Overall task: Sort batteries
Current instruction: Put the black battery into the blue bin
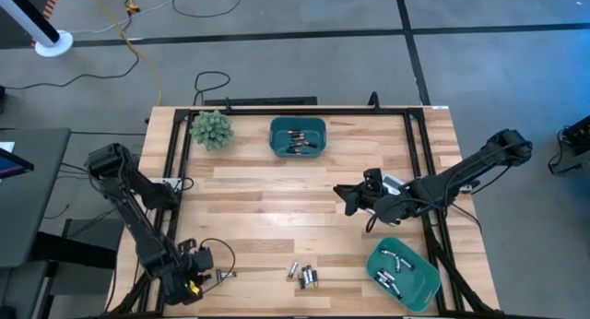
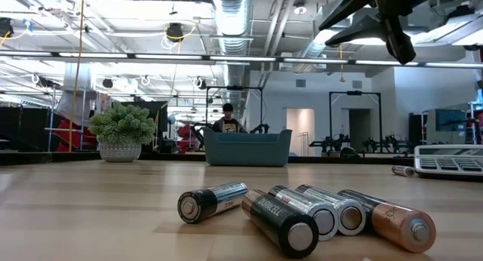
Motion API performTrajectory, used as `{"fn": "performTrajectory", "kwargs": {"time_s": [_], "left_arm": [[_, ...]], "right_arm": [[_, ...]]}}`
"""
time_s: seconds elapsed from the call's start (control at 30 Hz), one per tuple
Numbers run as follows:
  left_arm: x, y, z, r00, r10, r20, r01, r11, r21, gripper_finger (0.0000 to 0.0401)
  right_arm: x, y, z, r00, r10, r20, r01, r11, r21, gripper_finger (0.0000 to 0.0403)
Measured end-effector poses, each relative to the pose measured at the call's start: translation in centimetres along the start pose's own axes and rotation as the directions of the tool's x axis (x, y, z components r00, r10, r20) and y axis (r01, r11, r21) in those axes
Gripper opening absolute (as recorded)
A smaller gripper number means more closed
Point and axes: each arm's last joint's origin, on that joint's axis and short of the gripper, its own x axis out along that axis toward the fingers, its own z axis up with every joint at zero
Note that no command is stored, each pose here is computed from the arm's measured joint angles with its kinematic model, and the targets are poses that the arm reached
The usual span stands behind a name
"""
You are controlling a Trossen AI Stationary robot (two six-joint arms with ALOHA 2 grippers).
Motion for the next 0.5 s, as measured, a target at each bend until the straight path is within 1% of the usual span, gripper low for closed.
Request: {"fn": "performTrajectory", "kwargs": {"time_s": [0.27, 0.5], "left_arm": [[1.9, -0.4, -0.6, 1.000, 0.024, -0.010, -0.024, 1.000, 0.003, 0.0112], [2.6, -0.5, -0.8, 0.999, 0.048, -0.010, -0.048, 0.999, -0.009, 0.0112]], "right_arm": [[0.0, 0.0, 0.0, 1.000, 0.002, 0.001, -0.002, 1.000, 0.002, 0.0118], [0.0, 0.0, 0.0, 1.000, 0.002, 0.000, -0.003, 1.000, 0.003, 0.0118]]}}
